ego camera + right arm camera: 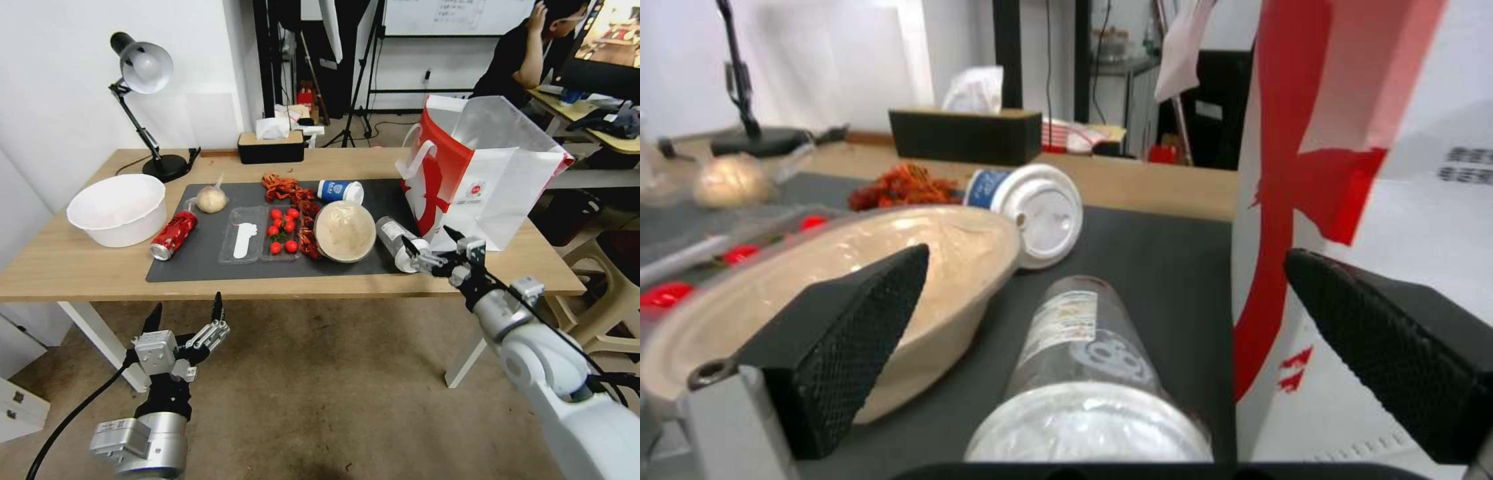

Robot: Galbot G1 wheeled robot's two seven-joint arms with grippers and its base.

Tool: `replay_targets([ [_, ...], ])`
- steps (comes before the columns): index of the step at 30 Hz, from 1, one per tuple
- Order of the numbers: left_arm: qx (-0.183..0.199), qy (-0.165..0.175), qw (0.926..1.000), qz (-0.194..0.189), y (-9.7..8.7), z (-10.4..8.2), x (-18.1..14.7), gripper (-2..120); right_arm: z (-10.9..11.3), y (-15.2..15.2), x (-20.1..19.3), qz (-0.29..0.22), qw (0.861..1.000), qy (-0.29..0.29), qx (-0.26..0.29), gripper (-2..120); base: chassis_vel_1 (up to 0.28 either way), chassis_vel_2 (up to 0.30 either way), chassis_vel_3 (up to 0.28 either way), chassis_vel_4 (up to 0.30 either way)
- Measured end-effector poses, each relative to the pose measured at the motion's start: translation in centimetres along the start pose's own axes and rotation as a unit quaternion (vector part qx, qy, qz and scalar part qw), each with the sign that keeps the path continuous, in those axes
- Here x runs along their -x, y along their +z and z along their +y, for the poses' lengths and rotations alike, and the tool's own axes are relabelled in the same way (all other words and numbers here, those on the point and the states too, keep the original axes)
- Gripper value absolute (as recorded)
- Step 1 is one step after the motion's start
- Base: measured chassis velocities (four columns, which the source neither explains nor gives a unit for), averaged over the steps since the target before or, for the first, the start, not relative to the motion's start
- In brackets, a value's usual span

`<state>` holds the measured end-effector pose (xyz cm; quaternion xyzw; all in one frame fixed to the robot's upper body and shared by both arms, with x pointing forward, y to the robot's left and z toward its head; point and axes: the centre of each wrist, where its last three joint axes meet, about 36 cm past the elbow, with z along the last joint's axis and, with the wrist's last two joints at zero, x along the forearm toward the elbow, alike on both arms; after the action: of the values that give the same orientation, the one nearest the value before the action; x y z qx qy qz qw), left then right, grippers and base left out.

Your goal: Pick up the trash from the table and place it into the takeout bag.

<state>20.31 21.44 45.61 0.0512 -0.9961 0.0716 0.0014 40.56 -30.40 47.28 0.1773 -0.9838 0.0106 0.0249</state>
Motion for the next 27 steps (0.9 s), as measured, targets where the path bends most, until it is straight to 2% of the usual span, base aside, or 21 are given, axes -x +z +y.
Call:
replay_targets([
  [15,-0.013,-0.015,0.9998,0.002,0.7,-0.4,-0.6,100,0.1,0.5,2.0,0.076,0.997,0.006,-0.018,100,0.000,0.000,0.000,0.000],
  [27,-0.017,-0.017,0.9997,0.000,0.6,-0.5,-1.0,100,0.9,2.1,2.9,0.105,0.994,0.002,-0.006,100,0.000,0.000,0.000,0.000],
])
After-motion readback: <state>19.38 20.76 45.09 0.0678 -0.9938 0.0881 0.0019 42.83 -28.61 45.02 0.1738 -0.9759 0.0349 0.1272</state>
